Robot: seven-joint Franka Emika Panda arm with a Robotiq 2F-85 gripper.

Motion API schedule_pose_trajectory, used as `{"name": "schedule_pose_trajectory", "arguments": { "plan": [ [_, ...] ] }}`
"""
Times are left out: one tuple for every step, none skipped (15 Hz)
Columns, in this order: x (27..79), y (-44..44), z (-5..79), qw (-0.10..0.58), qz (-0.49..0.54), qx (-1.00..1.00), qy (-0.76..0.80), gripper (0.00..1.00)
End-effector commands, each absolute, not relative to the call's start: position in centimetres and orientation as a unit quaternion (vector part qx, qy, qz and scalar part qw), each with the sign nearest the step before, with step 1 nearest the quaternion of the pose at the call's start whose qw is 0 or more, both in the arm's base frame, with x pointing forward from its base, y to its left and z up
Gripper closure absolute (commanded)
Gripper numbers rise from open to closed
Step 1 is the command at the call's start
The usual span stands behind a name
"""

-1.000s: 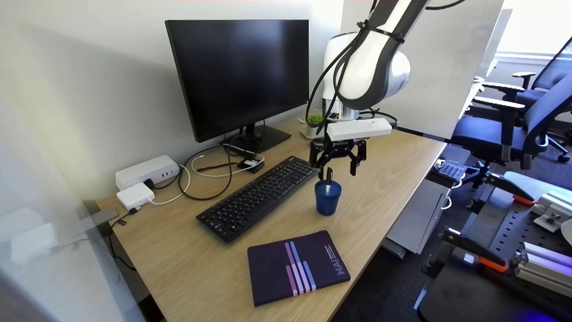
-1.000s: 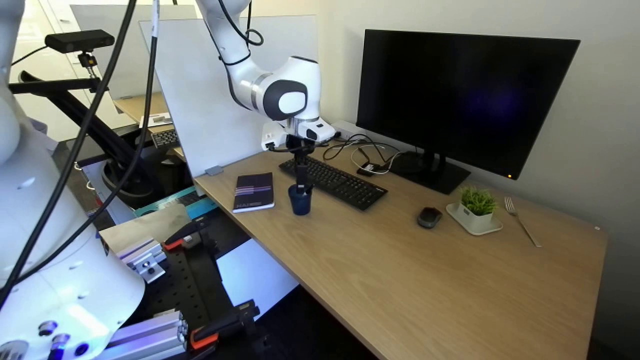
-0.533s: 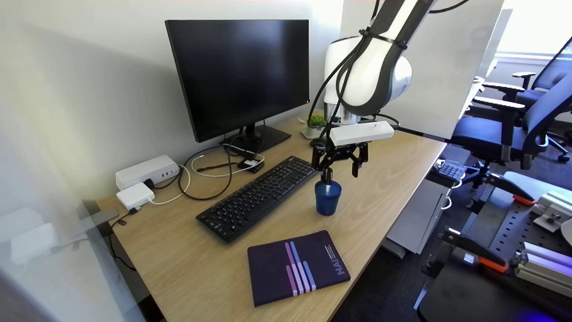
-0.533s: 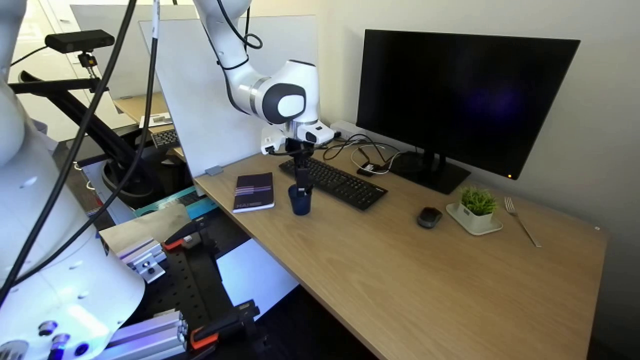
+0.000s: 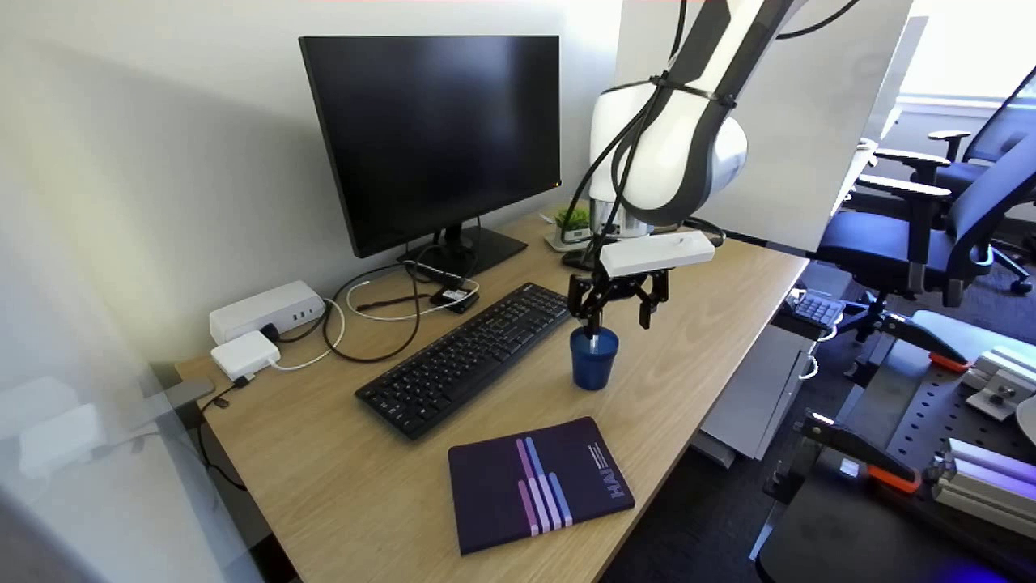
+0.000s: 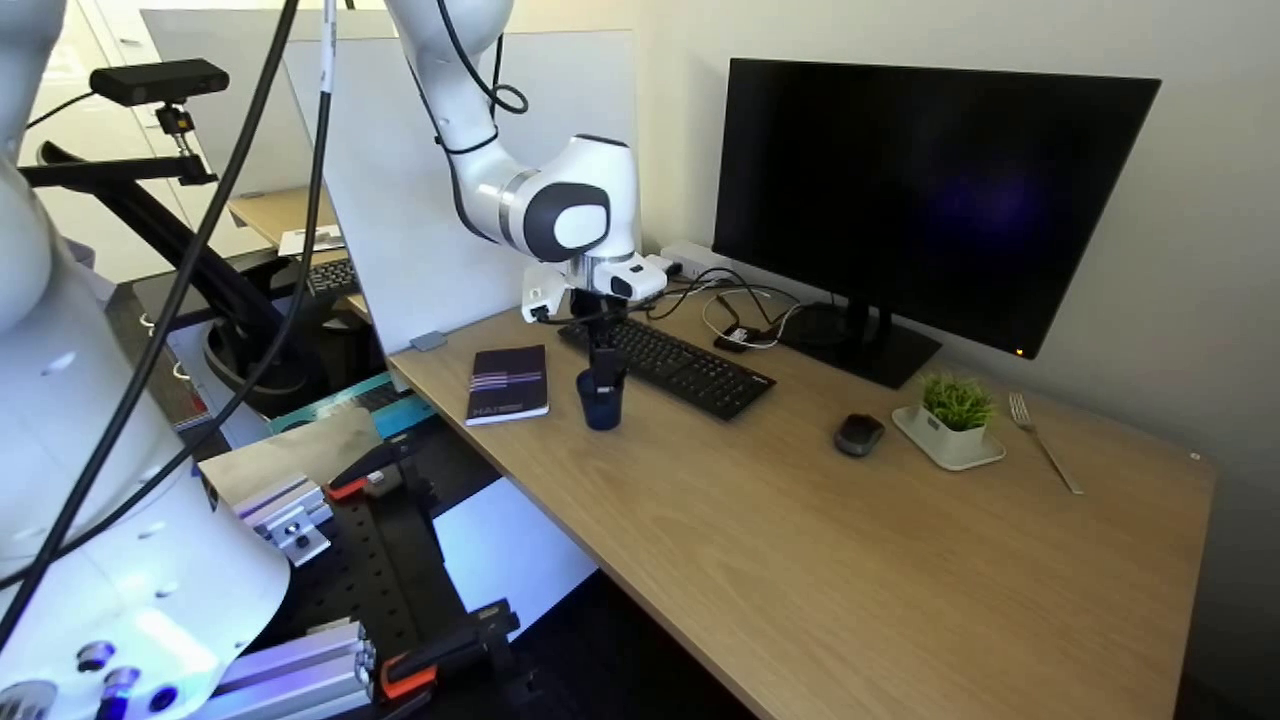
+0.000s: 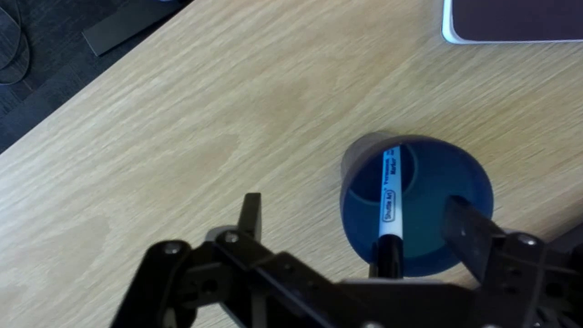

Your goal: Put the marker in the cup then move the cup to the right

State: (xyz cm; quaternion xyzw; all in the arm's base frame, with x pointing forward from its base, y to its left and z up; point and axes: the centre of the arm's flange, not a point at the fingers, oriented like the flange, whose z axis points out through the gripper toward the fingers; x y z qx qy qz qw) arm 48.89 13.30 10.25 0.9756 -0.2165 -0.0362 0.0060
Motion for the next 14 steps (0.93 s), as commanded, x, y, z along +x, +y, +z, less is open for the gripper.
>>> {"name": "schedule_pose_trajectory", "arguments": {
  "plan": [
    [48.7, 13.2, 9.6, 0.010, -0.022, 0.977, -0.212, 0.00],
    [48.6, 13.1, 9.5, 0.011, -0.021, 0.977, -0.212, 0.00],
    [48.6, 13.1, 9.3, 0.012, -0.021, 0.977, -0.211, 0.00],
    [48.5, 13.1, 9.2, 0.013, -0.022, 0.977, -0.210, 0.00],
    [48.4, 13.1, 9.1, 0.013, -0.022, 0.977, -0.210, 0.00],
    [48.3, 13.2, 9.0, 0.014, -0.023, 0.977, -0.210, 0.00],
    [48.2, 13.2, 8.9, 0.014, -0.023, 0.977, -0.209, 0.00],
    [48.1, 13.2, 8.7, 0.015, -0.023, 0.978, -0.209, 0.00],
    [48.1, 13.3, 8.6, 0.015, -0.023, 0.978, -0.208, 0.00],
    [48.1, 13.3, 8.6, 0.016, -0.022, 0.978, -0.208, 0.00],
    [48.1, 13.3, 8.6, 0.016, -0.022, 0.978, -0.207, 0.00],
    [48.1, 13.4, 8.6, 0.016, -0.021, 0.978, -0.207, 0.00],
    [48.1, 13.4, 8.6, 0.017, -0.020, 0.978, -0.207, 0.06],
    [48.1, 13.4, 8.6, 0.017, -0.020, 0.978, -0.207, 0.26]
  ]
}}
